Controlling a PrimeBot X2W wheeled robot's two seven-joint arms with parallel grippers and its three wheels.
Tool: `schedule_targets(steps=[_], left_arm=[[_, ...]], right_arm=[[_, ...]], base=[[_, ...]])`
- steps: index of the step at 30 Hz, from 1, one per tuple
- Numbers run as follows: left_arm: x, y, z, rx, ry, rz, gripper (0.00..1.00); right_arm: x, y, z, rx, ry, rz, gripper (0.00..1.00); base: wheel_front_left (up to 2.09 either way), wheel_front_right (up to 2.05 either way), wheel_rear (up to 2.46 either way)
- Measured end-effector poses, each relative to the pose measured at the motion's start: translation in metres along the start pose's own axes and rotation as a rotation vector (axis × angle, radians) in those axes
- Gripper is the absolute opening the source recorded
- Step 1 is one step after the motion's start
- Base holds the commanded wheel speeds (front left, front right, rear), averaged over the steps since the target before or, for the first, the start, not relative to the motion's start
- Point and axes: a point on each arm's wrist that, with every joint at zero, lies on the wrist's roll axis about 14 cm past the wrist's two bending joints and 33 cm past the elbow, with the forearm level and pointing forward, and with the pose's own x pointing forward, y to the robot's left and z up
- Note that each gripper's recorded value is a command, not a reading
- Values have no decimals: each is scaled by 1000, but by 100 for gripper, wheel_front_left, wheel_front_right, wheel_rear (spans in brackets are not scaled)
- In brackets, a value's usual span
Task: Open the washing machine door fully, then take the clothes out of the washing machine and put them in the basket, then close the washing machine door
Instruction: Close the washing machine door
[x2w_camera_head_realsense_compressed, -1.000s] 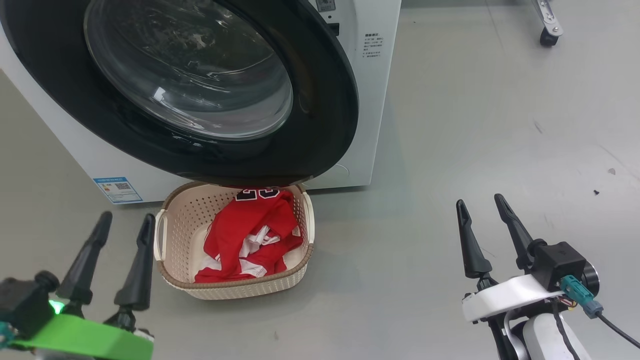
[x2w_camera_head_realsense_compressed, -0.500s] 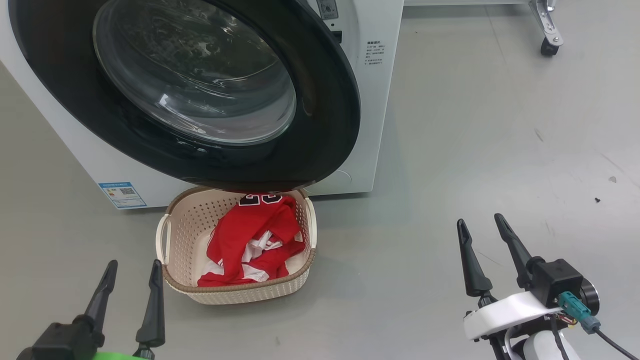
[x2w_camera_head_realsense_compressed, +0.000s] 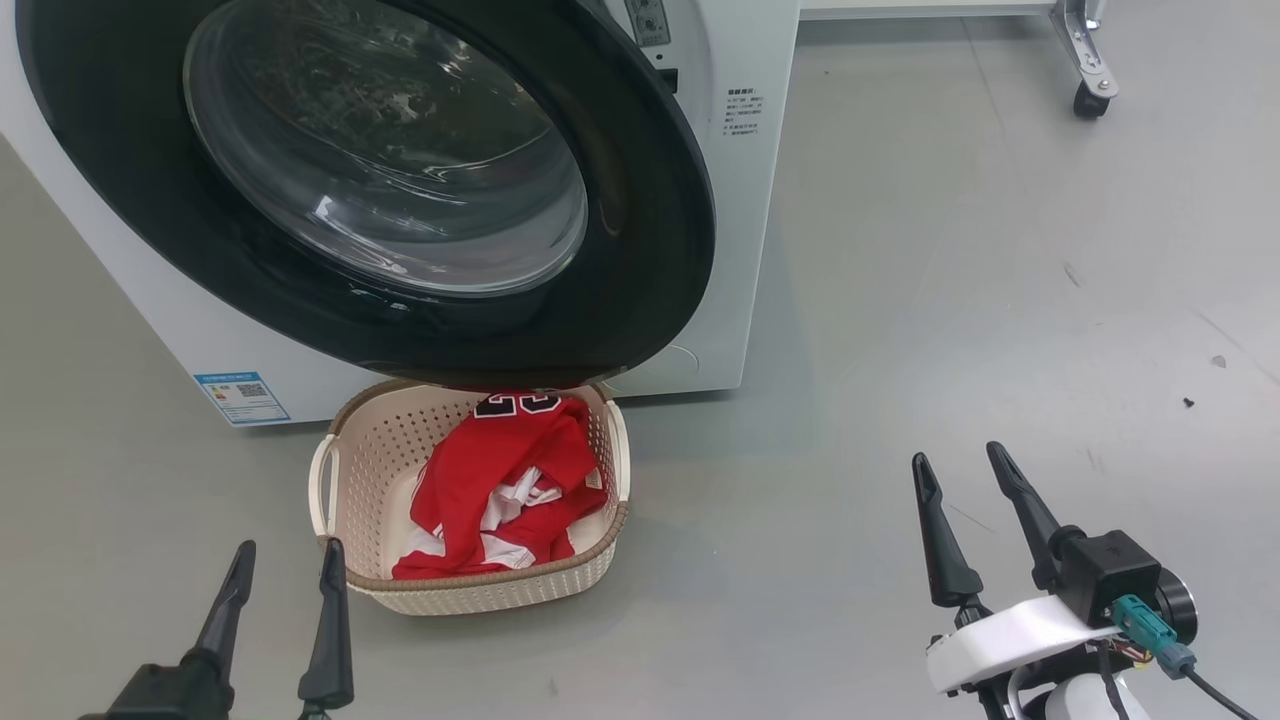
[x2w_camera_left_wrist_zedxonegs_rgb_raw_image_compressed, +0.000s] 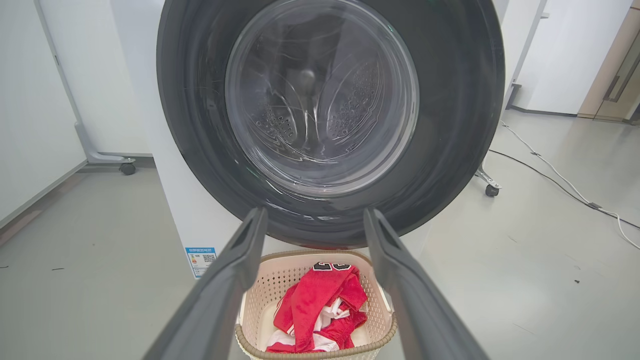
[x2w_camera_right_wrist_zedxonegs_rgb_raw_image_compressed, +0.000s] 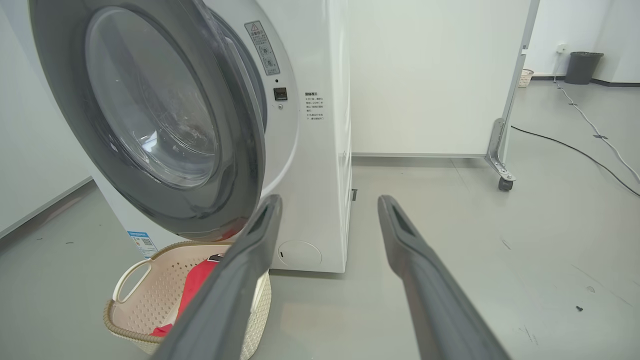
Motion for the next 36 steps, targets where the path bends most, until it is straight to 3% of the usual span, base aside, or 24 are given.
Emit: schedule_targets(steps=[21,22,24,36], left_arm=[[-3,1,-13,25,26,18,100],[-3,1,-13,26,26,18,100],[-3,0,-13,26,22,17,100],[-3,-3,-14,38,20,12,100]], right_arm=[[-2,-1,0,-1,0,-5,100],[-2,-1,0,-1,-1,-5,90],[-2,-1,1,-1,-2,-5,3],[-2,3,-2,1,6,9,0]], base=[[0,0,0],[0,0,0],[0,0,0],[0,0,0]])
